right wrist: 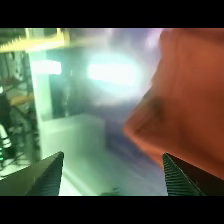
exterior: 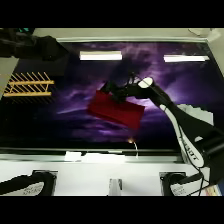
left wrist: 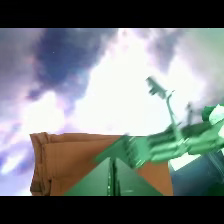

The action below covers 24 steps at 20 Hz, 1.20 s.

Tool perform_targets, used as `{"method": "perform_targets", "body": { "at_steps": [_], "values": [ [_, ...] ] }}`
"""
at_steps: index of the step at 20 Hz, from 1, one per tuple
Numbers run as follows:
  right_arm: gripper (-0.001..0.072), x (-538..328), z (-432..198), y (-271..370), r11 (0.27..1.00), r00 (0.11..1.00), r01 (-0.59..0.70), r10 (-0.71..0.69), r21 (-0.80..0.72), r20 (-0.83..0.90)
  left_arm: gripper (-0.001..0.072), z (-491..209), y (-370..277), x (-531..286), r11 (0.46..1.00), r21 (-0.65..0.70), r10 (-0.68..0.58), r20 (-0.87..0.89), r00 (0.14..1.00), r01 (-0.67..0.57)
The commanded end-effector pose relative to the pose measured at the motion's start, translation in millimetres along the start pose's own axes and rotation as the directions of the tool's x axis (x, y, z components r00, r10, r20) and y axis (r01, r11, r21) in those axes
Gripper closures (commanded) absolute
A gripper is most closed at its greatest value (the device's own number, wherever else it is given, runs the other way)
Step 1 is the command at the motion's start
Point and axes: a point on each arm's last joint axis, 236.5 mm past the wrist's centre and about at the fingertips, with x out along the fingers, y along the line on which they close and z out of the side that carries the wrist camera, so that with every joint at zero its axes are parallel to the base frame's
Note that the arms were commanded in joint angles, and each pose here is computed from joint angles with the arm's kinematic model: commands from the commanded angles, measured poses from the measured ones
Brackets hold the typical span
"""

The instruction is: Fold the shirts.

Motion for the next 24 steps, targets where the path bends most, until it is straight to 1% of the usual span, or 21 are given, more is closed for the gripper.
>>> {"method": "perform_targets", "body": {
  "at_steps": [1, 2, 3, 4, 5, 6, 8, 10, 13, 17, 18, 19, 20, 21, 22, 23, 24],
  "values": [
    [0.0068, -64, 19, -40, 0.983, 0.988, 0.154, -0.154, -0.102, 0.002, 0.0674, -5, 0, 0, 1.0, -0.002, 0.0, -0.013, 1.0, -0.001],
    [0.0089, -97, 26, -73, 0.956, 0.961, 0.275, -0.276, -0.105, 0.003, 0.0674, -5, 0, 0, 1.0, -0.002, 0.0, -0.013, 1.0, -0.001],
    [0.0097, -132, 27, -112, 0.908, 0.911, 0.409, -0.412, -0.095, -0.015, 0.0674, -5, 0, 0, 1.0, -0.002, 0.0, -0.013, 1.0, -0.001],
    [0.0111, -164, 19, -147, 0.853, 0.85, 0.518, -0.522, -0.065, -0.069, 0.0674, -5, 0, 0, 1.0, -0.002, 0.001, -0.013, 1.0, -0.001],
    [0.0112, -188, 5, -177, 0.809, 0.801, 0.587, -0.583, -0.011, -0.137, 0.0673, -5, 0, 0, 1.0, -0.002, 0.001, -0.013, 1.0, -0.001],
    [0.0111, -195, -11, -192, 0.804, 0.792, 0.593, -0.576, 0.036, -0.201, 0.0674, -5, 0, 0, 1.0, -0.002, 0.001, -0.013, 1.0, -0.001],
    [0.0105, -177, -44, -203, 0.842, 0.828, 0.528, -0.483, 0.107, -0.285, 0.0673, -5, 0, 0, 1.0, -0.002, 0.0, -0.013, 1.0, 0.0],
    [0.0104, -148, -62, -204, 0.873, 0.866, 0.462, -0.407, 0.155, -0.289, 0.0673, -5, 0, 0, 1.0, -0.002, 0.0, -0.013, 1.0, 0.0],
    [0.0106, -116, -76, -212, 0.874, 0.874, 0.449, -0.385, 0.186, -0.297, 0.0674, -5, 0, 0, 1.0, -0.003, 0.0, -0.013, 1.0, 0.0],
    [0.0118, -77, -79, -203, 0.89, 0.896, 0.404, -0.339, 0.21, -0.287, 0.0673, -5, 0, 0, 1.0, -0.003, 0.0, -0.013, 1.0, 0.0],
    [0.0187, -70, -77, -203, 0.892, 0.9, 0.4, -0.341, 0.209, -0.271, 0.0674, -5, 0, 0, 1.0, -0.003, 0.0, -0.013, 1.0, 0.0],
    [0.0291, -65, -73, -203, 0.894, 0.903, 0.402, -0.351, 0.199, -0.248, 0.0673, -5, 0, 0, 1.0, -0.003, 0.0, -0.013, 1.0, 0.0],
    [0.0414, -64, -66, -203, 0.895, 0.91, 0.396, -0.353, 0.205, -0.218, 0.0673, -5, 0, 0, 1.0, -0.003, 0.0, -0.013, 1.0, 0.0],
    [0.0579, -64, -61, -203, 0.896, 0.916, 0.389, -0.35, 0.214, -0.198, 0.0674, -5, 0, 0, 1.0, -0.003, 0.0, -0.013, 1.0, 0.0],
    [0.0691, -64, -57, -201, 0.899, 0.917, 0.388, -0.352, 0.204, -0.189, 0.0673, -5, 0, 0, 1.0, -0.002, 0.0, -0.013, 1.0, 0.0],
    [0.0691, -66, -53, -195, 0.909, 0.92, 0.379, -0.348, 0.175, -0.182, 0.0673, -5, 0, 0, 1.0, -0.002, 0.0, -0.013, 1.0, 0.0],
    [0.0691, -70, -44, -186, 0.925, 0.923, 0.365, -0.345, 0.106, -0.168, 0.0673, -5, 0, 0, 1.0, -0.002, 0.0, -0.013, 1.0, 0.0]
  ]
}}
